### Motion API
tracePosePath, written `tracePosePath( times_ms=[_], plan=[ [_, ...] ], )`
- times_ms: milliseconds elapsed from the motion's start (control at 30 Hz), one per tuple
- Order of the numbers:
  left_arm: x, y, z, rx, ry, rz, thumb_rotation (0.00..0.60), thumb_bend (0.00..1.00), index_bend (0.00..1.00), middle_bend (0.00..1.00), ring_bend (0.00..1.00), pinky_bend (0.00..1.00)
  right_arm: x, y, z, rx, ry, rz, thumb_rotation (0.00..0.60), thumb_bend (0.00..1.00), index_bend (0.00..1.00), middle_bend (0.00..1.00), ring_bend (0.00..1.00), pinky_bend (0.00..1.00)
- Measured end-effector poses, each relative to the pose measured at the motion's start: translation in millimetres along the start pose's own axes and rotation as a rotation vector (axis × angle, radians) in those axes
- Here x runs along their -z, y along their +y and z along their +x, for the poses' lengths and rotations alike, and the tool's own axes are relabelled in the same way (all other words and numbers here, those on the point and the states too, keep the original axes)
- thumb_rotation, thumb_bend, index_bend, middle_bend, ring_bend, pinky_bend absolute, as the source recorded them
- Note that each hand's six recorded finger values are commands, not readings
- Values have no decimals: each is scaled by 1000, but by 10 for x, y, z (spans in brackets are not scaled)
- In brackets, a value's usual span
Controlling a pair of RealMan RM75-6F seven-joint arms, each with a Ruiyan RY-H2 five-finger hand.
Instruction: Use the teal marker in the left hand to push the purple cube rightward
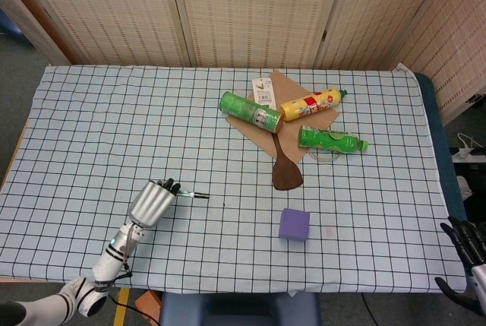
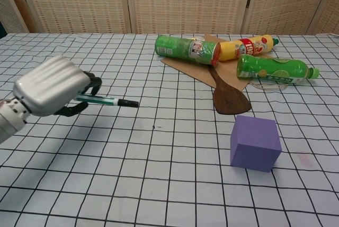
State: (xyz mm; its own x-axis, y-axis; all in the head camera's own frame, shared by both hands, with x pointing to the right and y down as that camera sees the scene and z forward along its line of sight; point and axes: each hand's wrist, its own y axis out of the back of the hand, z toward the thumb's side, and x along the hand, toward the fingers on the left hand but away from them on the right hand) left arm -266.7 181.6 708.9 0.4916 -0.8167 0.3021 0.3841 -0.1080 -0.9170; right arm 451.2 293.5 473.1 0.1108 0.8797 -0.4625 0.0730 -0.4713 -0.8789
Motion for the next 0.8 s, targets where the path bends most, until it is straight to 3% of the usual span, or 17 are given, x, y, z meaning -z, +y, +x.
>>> tracePosePath(
  times_ms=[233, 433, 533, 700, 800],
  plan=[
    [571, -331, -381, 101, 111, -76, 600, 634, 755, 735, 814, 1000, -101, -38, -2, 2, 26, 4, 600, 126, 0, 0, 0, 0],
    [766, -568, -581, 161, 138, -73, 600, 617, 705, 693, 814, 1000, -185, -81, -3, -3, 52, 10, 600, 126, 0, 0, 0, 0],
    [760, -655, -618, 180, 129, -63, 600, 575, 580, 623, 814, 1000, -198, -94, -13, -5, 55, 14, 600, 126, 0, 0, 0, 0],
    [709, -770, -676, 218, 112, -82, 600, 492, 220, 385, 757, 999, -185, -83, -15, 0, 49, 14, 600, 126, 0, 0, 0, 0],
    [703, -778, -704, 228, 114, -100, 600, 464, 123, 283, 705, 980, -179, -68, -2, 6, 46, 12, 600, 126, 0, 0, 0, 0]
  ],
)
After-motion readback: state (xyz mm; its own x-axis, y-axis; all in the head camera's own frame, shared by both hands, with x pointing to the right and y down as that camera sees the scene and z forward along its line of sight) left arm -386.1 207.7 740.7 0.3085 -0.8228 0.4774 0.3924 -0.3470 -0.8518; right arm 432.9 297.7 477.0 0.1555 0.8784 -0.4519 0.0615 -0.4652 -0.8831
